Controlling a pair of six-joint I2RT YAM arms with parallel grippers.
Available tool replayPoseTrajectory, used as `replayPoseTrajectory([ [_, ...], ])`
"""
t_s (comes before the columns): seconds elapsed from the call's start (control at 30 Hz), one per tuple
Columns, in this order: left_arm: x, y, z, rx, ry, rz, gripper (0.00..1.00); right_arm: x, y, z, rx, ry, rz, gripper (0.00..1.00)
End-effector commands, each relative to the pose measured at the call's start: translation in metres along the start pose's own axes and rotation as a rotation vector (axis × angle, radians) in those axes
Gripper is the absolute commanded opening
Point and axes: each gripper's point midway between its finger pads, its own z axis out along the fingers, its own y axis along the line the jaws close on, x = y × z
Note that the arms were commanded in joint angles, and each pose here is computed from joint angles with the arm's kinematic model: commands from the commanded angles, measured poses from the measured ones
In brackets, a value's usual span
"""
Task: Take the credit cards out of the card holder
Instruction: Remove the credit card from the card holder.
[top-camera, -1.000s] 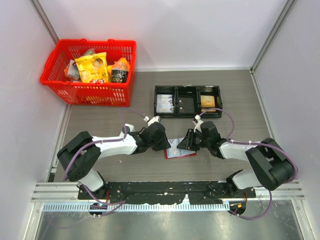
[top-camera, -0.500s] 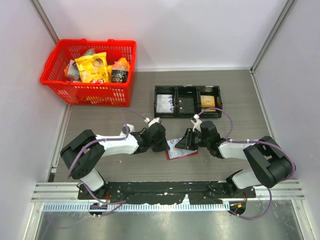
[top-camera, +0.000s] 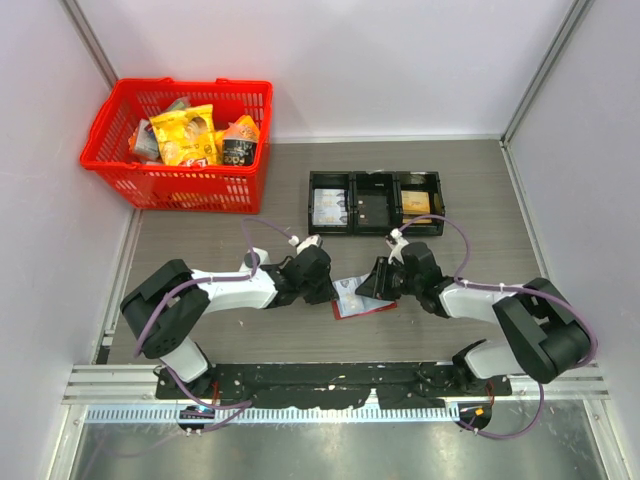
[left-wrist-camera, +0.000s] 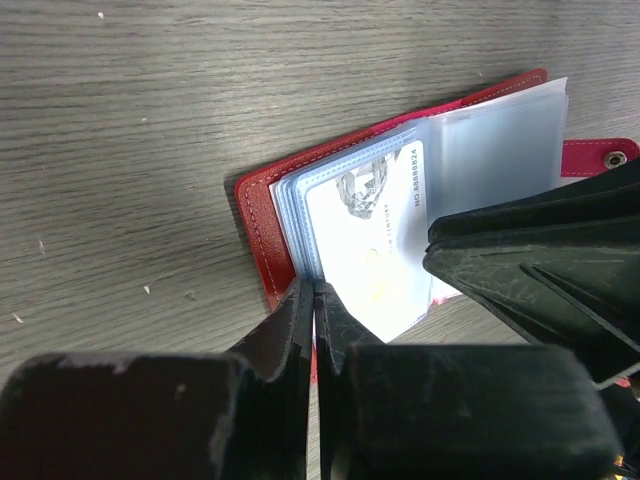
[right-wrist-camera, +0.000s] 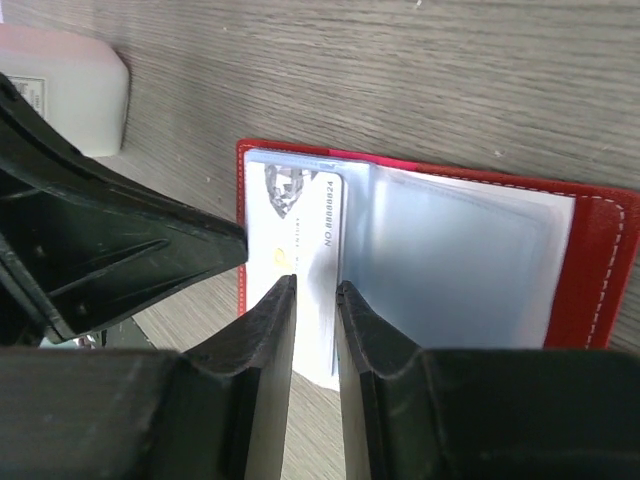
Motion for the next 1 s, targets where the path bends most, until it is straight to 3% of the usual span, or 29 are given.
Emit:
replayPoseTrajectory([
  [0.0, 0.002, 0.005, 0.001, -0.007, 0.004, 0.000, 0.04, 0.000, 0.003, 0.006, -0.042, -0.005, 0.000, 0.27],
  [0.43, 0.006, 0.014, 0.000, -0.036, 0.015, 0.013, 0.00, -0.006, 0.049, -0.006, -0.259, -0.002, 0.032, 0.24],
  [0.97, 0.003, 0.025, -0.008, -0.106, 0.003, 0.077, 0.00, -0.005, 0.059, -0.010, -0.291, 0.006, 0.042, 0.21],
])
